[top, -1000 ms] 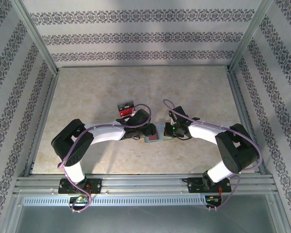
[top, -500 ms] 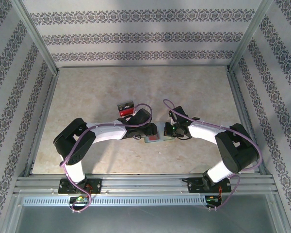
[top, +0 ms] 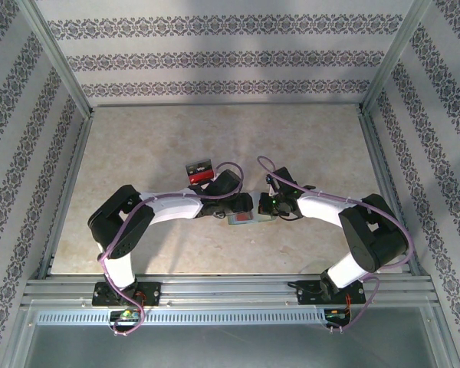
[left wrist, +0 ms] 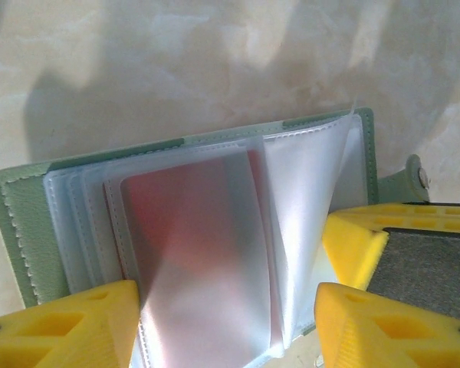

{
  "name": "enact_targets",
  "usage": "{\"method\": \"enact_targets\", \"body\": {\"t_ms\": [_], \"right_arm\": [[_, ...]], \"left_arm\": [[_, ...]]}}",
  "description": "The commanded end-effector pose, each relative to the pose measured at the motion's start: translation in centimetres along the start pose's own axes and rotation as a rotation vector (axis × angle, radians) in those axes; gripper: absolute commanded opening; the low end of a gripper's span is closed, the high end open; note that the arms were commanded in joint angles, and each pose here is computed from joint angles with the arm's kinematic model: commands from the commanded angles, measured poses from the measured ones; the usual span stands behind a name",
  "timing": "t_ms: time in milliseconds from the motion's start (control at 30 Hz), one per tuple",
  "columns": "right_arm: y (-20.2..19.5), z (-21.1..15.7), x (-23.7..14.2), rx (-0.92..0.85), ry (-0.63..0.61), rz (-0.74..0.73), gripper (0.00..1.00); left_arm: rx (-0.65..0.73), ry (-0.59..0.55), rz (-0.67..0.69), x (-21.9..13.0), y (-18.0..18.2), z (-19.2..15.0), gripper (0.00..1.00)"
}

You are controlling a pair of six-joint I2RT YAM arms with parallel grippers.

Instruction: Take the credit cards out of the card holder

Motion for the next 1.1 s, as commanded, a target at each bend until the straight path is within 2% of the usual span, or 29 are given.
{"method": "enact_targets", "body": {"t_ms": [0, 67, 167, 367, 533, 667, 833, 1067], "right_arm": [[-2.0, -2.1, 1.6, 0.029, 0.108, -0.087, 0.03], [-2.0, -2.2, 1.6, 0.030, 0.111, -0.086, 0.03], [-2.0, -2.2, 1.7, 0.030, 0.112, -0.083, 0.03], [-2.0, -2.3, 1.6, 0.030, 0.114, -0.081, 0.03], [-2.0, -2.4, 1.4, 0.031, 0.110, -0.080, 0.03], [-2.0, -2.4, 1.3, 0.027, 0.108, -0.078, 0.03], [-2.0, -2.4, 1.3, 0.023, 0.107, -0.077, 0.03], [-2.1, -2.5, 1.6, 0.026, 0.112, -0.075, 0.03]], "left_arm": [[0.016, -0.003, -0.079, 0.5, -1.3, -0.4, 0.65], [0.002, -0.001, -0.089, 0.6, -1.2, -0.5, 0.71], [-0.017, 0.011, -0.091, 0.9, -1.1, -0.7, 0.75], [-0.039, 0.032, 0.061, 0.3, 0.1, -1.0, 0.80], [0.000, 0.052, 0.176, -0.2, 0.4, -1.2, 0.85], [0.029, 0.069, 0.176, 0.3, -0.4, -1.1, 0.85], [0.049, 0.074, 0.107, 1.5, -1.6, -0.8, 0.83], [0.079, 0.025, 0.031, 0.8, -2.7, -0.4, 0.65]]}}
Point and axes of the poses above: each hand's point on the last joint's axis, 136 mm out from that joint toward the fingers, its own x axis out along the fingers, its own y axis along the line the jaws close on, z = x × y, the point moved 10 cm from there along -x, back along the fingers, and after that the axes turned 2 degrees about x, right-handed, at the moved point
